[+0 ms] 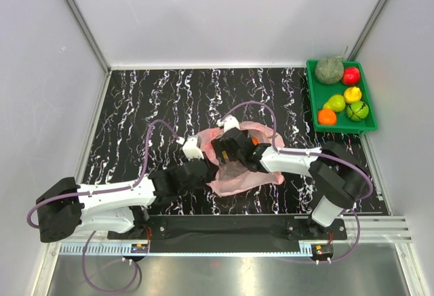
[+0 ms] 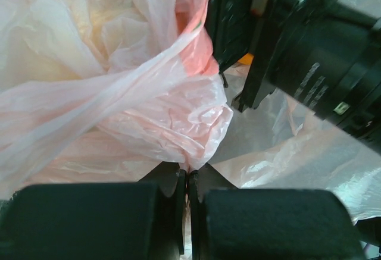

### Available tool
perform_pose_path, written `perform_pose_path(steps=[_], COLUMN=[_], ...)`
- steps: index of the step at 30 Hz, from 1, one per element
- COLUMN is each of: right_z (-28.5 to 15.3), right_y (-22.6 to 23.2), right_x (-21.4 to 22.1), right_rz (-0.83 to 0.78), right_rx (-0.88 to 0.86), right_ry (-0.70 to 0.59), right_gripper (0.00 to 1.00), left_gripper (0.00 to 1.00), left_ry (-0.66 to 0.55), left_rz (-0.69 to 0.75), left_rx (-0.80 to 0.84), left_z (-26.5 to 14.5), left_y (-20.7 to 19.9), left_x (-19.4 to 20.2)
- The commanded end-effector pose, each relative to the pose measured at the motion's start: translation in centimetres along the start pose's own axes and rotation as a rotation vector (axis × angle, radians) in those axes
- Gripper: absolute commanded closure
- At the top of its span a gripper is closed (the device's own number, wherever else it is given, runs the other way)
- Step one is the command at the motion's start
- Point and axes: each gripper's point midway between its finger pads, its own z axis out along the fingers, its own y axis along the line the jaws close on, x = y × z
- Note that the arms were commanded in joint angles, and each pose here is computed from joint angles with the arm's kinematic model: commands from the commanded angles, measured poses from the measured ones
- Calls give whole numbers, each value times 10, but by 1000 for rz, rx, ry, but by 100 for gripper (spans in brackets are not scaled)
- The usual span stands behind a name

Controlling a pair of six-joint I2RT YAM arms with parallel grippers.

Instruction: Untie the knot of the plastic bag and take out the fruit

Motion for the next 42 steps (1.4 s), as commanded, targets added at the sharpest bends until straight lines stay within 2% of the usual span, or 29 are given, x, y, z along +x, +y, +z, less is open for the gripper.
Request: perform_pose_path(steps=[1,3,6,7,10,11,13,14,17,18,19,20,22,26,30,32,35,39,42], right_z=[-7,-5,-10,-12,-18,-24,-36,-51,-80,-100,-110,-130,-150,-201,-244,-258,-252,-258,-256], right_y=[0,0,4,5,5,7,12,14,18,19,18,18,15,4,14,5,-31,-54,-86], right_x=[-51,-47,-43,-42,-35,-38,-29,-37,-35,-47,-43,-55,-56,-85,-110,-129,-155,-187,-213], right_rz=[89,86,93,97,96,95,93,102,123,133,133,138,137,139,115,128,155,188,237], right_rx=[-15,-20,-62,-73,-87,-101,-152,-181,-244,-284,-295,-326,-351,-383,-530,-512,-325,-365,-242], right_ry=[-131,-117,-114,-111,-74,-72,-17,-38,-1,-33,-11,-53,-56,-179,-285,-355,-419,-495,-567], right_gripper=[2,7,33,45,60,73,83,92,98,100,100,100,100,100,100,100,100,100,100], left_gripper=[100,100,100,100,100,100,100,100,100,100,100,100,100,100,100,100,100,100,100], left_ry=[-52,-52,-52,-50,-53,-54,-62,-65,-85,-92,-102,-109,-126,-137,-126,-117,-108,-106,-109], left_rz=[-31,-30,-29,-29,-29,-29,-28,-27,-19,-11,-13,-6,-8,-2,5,7,8,14,11], left_rx=[38,38,37,35,36,35,30,29,32,31,37,39,43,53,54,50,49,23,19], left_z=[-3,-3,-3,-2,-3,-3,-3,-3,-4,-3,-4,-4,-3,-2,2,3,3,2,0], left_y=[-15,-15,-15,-14,-15,-15,-14,-14,-19,-20,-24,-26,-32,-41,-45,-44,-41,-30,-26], left_x=[-16,-16,-16,-15,-16,-17,-19,-20,-28,-31,-36,-39,-47,-55,-55,-53,-49,-45,-45])
